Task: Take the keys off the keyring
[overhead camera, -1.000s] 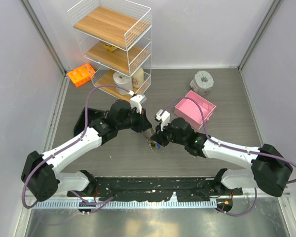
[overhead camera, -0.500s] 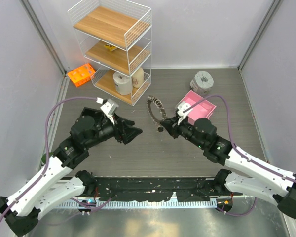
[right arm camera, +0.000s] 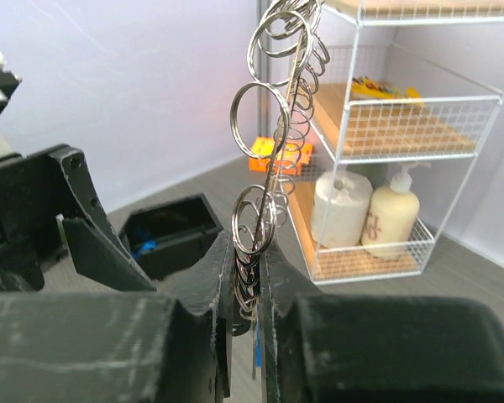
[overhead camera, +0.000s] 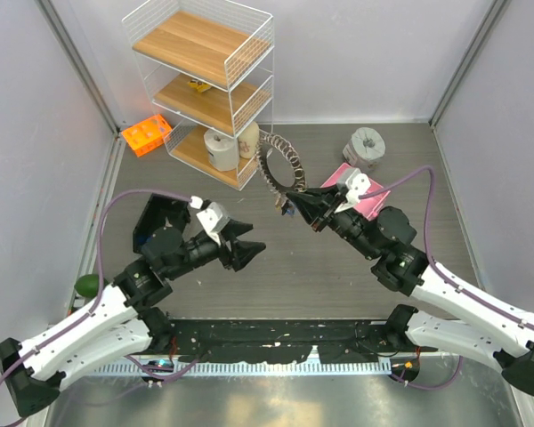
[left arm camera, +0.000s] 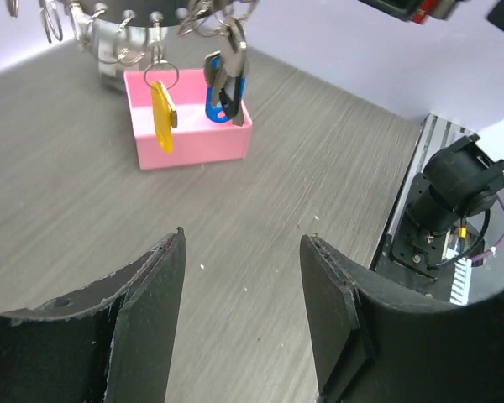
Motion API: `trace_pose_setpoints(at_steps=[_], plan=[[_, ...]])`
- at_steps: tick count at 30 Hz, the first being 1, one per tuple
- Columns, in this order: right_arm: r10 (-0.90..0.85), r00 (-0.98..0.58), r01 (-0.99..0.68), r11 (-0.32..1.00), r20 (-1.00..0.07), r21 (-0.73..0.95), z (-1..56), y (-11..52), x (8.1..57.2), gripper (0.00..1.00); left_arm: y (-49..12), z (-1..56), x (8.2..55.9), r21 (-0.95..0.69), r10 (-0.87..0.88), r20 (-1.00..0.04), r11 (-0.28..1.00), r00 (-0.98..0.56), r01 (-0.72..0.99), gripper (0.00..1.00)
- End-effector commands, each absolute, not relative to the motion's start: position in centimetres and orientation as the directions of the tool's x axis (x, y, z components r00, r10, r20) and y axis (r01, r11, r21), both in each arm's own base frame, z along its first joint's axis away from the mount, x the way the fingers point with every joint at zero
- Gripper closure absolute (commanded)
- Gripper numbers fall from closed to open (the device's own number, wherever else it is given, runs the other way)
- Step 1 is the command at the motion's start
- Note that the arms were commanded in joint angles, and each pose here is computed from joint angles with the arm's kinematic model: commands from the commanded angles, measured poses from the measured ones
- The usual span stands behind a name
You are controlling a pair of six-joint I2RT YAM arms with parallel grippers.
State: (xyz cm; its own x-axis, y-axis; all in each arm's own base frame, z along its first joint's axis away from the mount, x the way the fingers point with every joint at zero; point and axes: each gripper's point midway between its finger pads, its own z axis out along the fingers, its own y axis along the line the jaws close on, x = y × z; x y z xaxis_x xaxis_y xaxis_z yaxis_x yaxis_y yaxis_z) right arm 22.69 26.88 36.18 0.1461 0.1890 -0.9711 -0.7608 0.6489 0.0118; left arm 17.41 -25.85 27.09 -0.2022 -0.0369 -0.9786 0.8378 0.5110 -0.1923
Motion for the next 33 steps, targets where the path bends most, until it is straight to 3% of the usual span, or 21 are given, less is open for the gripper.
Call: trace_pose_setpoints(at_steps=[1,6,13,19,28,33], plan=[[0.383,0.244,-0.811,0.584,-0.891,0.028,43.8,26.4,20.4,0.95,-26.4,32.6,16.2,0.048,-0.162,-0.978,0.432,0.13,0.901,0.39],[0.42,0.256,-0.825,0.565,-0.871,0.03,45.0,26.0,19.6,0.95,-27.3,33.3,15.4,0.194,-0.141,-0.953,0.399,0.269,0.896,0.4],[0.435,0.266,-0.828,0.56,-0.86,0.027,45.6,25.8,19.1,0.95,-29.0,35.0,16.0,0.256,-0.151,-0.92,0.47,0.363,0.845,0.43],[0.436,0.266,-0.828,0.56,-0.86,0.028,45.4,25.9,18.9,0.95,-28.7,36.5,19.1,0.151,-0.184,-0.922,0.64,0.342,0.754,0.47],[0.429,0.266,-0.828,0.56,-0.863,0.022,45.0,26.2,18.7,0.95,-30.4,38.0,19.9,0.132,-0.206,-0.917,0.653,0.342,0.745,0.5],[0.426,0.262,-0.827,0.562,-0.866,0.026,44.7,26.3,18.8,0.95,-30.8,38.7,19.8,0.129,-0.218,-0.914,0.643,0.343,0.755,0.58]])
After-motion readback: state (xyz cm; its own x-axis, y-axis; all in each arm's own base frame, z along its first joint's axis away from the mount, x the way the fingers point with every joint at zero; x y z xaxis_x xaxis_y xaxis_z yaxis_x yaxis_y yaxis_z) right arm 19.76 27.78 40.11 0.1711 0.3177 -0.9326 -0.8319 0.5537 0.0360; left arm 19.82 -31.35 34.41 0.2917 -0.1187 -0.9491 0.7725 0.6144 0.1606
